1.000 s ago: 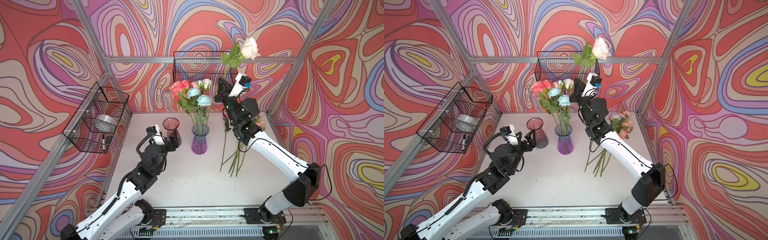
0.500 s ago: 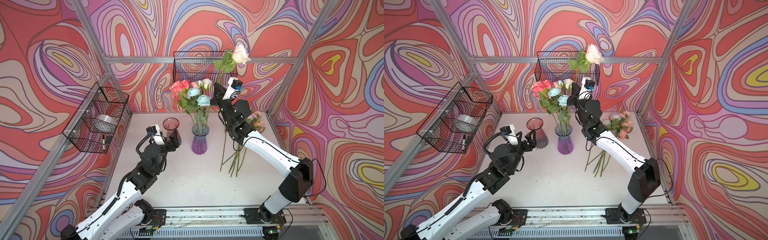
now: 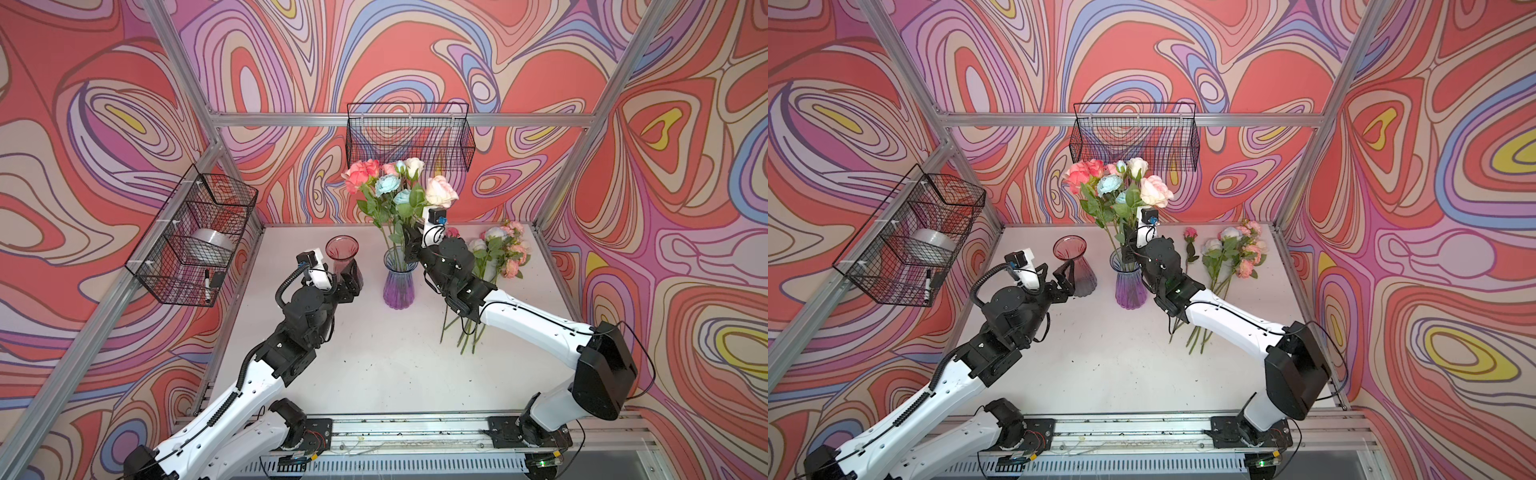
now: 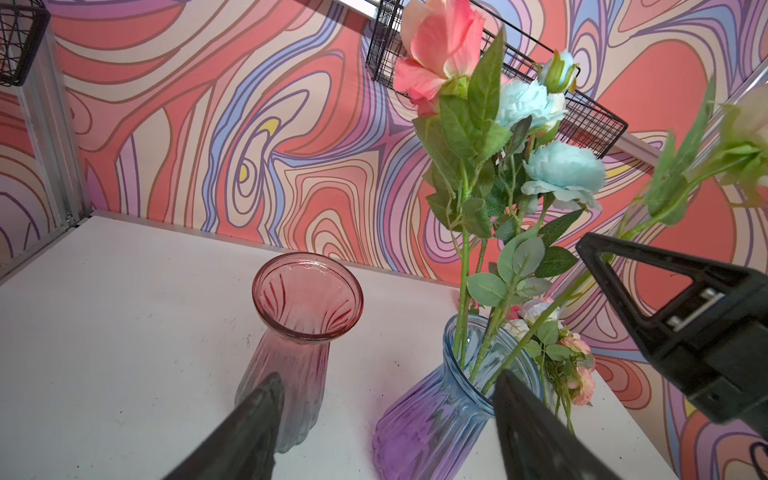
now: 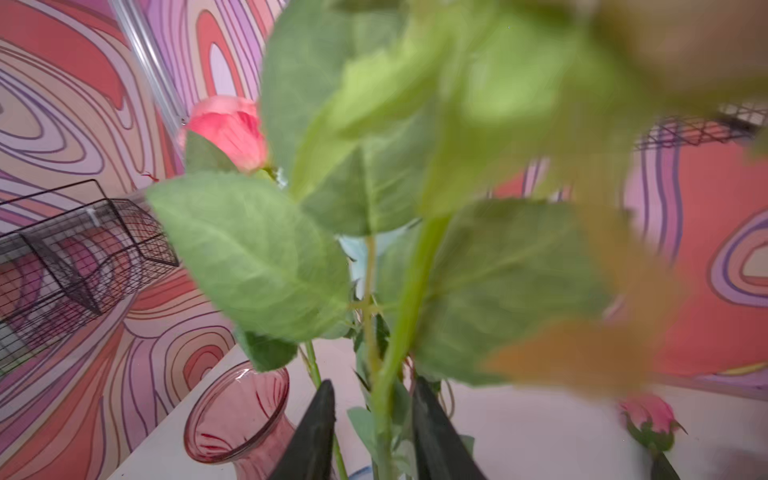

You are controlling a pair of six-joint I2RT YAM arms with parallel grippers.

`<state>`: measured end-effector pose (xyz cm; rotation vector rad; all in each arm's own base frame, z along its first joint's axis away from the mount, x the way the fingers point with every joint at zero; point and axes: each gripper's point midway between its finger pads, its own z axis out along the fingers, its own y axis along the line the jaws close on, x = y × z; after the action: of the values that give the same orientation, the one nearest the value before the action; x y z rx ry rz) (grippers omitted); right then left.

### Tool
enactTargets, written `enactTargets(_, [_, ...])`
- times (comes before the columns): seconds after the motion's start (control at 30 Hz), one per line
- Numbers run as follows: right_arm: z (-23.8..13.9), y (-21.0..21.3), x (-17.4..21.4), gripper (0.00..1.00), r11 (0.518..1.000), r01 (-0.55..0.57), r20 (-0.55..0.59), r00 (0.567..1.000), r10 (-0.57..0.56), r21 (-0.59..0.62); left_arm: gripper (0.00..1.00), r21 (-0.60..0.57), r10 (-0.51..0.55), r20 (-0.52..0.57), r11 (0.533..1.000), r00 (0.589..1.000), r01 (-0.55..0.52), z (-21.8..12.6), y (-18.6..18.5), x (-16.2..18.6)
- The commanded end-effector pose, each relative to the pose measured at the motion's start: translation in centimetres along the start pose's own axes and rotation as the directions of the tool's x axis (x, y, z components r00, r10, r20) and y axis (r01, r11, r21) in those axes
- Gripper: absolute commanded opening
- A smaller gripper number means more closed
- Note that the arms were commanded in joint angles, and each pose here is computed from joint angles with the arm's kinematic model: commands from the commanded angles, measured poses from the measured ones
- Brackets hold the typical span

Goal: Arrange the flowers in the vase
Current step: 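Lower the white rose stem into the blue-purple vase with the right gripper, then open the right gripper, return to the pile and lower onto a pink rosebud stem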

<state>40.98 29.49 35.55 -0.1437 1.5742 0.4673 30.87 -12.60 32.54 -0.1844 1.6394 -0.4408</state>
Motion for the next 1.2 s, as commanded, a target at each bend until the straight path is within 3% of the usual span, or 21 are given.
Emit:
enactTargets(0.0, [-0.9, -1.1, 0.7, 0.39, 0.998, -0.006, -0.062, 0.998, 0.010, 0.068, 0.79, 0.013, -0.028, 0.019, 1.000, 0.999, 0.028, 0.0, -0.4, -1.1])
enactTargets(0.2, [-2.8, -1.4, 0.3, 0.50, 0.998, -0.013, -0.092, 0.996, 0.019, 0.068, 0.79, 0.016, -0.027, 0.011, 1.000, 1.000, 0.027, 0.1, -0.5, -0.8])
enactTargets(0.47, [-4.8, -2.7, -0.3, 0.53, 0.993, 0.000, -0.141, 0.990, 0.016, 0.116, 0.79, 0.040, -0.041, -0.011, 0.998, 0.999, 0.041, 0.2, -1.0, -0.5])
enactTargets(0.63, [-6.9, -6.7, 0.4, 0.50, 0.959, 0.062, -0.164, 0.986, -0.016, 0.276, 0.78, 0.070, -0.059, -0.038, 0.996, 0.998, 0.062, 0.4, -1.6, 0.0])
enactTargets(0.77, [-7.8, -12.4, 2.7, 0.43, 0.926, 0.008, -0.214, 0.974, 0.079, 0.378, 0.75, 0.105, -0.073, -0.081, 0.991, 0.994, 0.081, 0.7, -2.4, 0.9])
enactTargets(0.93, [-6.3, -18.9, 7.2, 0.43, 0.890, -0.090, -0.295, 0.924, 0.241, 0.447, 0.74, 0.139, -0.083, -0.130, 0.985, 0.988, 0.102, 1.1, -3.3, 1.8])
enactTargets(1.07, [-3.7, -22.5, 12.1, 0.50, 0.849, -0.031, -0.410, 0.866, 0.287, 0.528, 0.74, 0.154, -0.088, -0.162, 0.981, 0.983, 0.114, 1.4, -3.7, 2.6])
enactTargets(1.17, [-1.8, -23.1, 14.4, 0.52, 0.851, 0.013, -0.471, 0.838, 0.277, 0.524, 0.74, 0.153, -0.081, -0.182, 0.982, 0.980, 0.110, 1.7, -3.8, 3.0])
